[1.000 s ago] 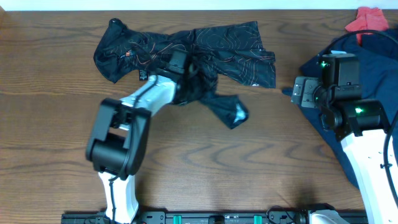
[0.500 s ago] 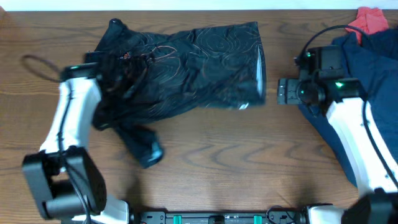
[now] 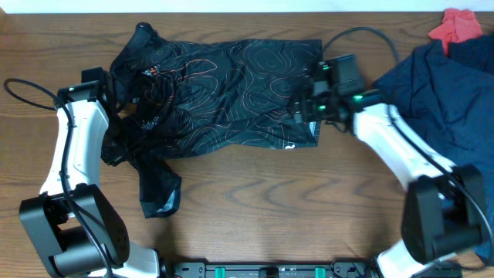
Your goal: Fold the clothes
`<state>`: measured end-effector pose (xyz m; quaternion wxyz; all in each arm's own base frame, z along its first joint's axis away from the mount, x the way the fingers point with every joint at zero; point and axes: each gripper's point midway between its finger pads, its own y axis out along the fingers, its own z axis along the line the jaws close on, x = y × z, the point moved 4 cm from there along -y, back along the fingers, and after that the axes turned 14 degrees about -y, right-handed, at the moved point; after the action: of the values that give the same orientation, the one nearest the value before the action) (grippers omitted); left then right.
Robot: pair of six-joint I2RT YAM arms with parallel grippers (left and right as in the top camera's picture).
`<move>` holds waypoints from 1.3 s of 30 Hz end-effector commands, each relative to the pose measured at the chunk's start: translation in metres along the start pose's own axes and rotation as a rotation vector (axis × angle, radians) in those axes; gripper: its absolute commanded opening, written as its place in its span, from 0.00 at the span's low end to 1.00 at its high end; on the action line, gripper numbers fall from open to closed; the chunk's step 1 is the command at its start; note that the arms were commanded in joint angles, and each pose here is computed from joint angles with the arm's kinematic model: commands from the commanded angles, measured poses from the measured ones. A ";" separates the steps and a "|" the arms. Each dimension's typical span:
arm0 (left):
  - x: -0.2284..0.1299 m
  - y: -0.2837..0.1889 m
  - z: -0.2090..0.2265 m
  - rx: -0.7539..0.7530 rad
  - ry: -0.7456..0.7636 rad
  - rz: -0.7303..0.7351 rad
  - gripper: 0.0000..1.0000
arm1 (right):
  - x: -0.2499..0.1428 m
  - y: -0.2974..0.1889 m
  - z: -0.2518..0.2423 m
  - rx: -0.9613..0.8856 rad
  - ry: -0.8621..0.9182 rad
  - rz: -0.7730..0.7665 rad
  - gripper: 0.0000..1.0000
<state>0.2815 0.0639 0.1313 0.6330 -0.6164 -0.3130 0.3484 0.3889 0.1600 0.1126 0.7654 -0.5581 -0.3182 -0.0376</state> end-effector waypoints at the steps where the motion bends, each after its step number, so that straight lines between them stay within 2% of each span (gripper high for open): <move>1: -0.004 0.002 0.003 0.012 0.025 0.011 0.06 | -0.012 0.027 -0.008 -0.127 0.083 0.054 0.78; 9: -0.003 0.002 0.002 0.011 0.027 0.010 0.06 | -0.023 0.056 -0.013 -0.124 0.132 0.080 0.77; 13: -0.003 0.002 0.002 0.011 0.027 0.010 0.06 | -0.021 0.062 -0.009 -0.086 0.132 0.067 0.66; 18: -0.003 0.003 0.002 0.010 0.027 0.009 0.06 | -0.020 0.062 -0.010 -0.087 0.132 0.062 0.66; 21: -0.003 0.003 0.002 0.009 0.026 0.008 0.06 | -0.019 0.062 -0.009 -0.086 0.131 0.060 0.50; 24: -0.003 0.002 0.002 0.009 0.026 0.008 0.06 | -0.020 0.063 -0.009 -0.085 0.131 0.061 0.20; 26: -0.003 0.003 0.002 0.009 0.027 0.008 0.06 | -0.019 0.063 -0.009 -0.085 0.131 0.061 0.04; 27: -0.003 0.003 0.002 0.009 0.027 0.008 0.06 | -0.020 0.063 -0.009 -0.085 0.131 0.061 0.01; 33: -0.003 0.002 0.002 0.009 0.030 0.008 0.06 | -0.014 0.050 -0.012 -0.092 0.141 0.056 0.01; 35: -0.002 0.001 0.001 0.005 0.069 0.004 0.06 | -0.004 0.031 -0.015 -0.100 0.153 0.045 0.01; 39: -0.002 0.000 0.001 0.003 0.123 0.003 0.07 | 0.014 -0.037 -0.034 -0.209 0.198 0.026 0.01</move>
<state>0.2806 0.0636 0.1302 0.6423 -0.6267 -0.2921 0.3306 0.3797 0.1436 0.0665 0.7555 -0.6266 -0.1888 -0.0311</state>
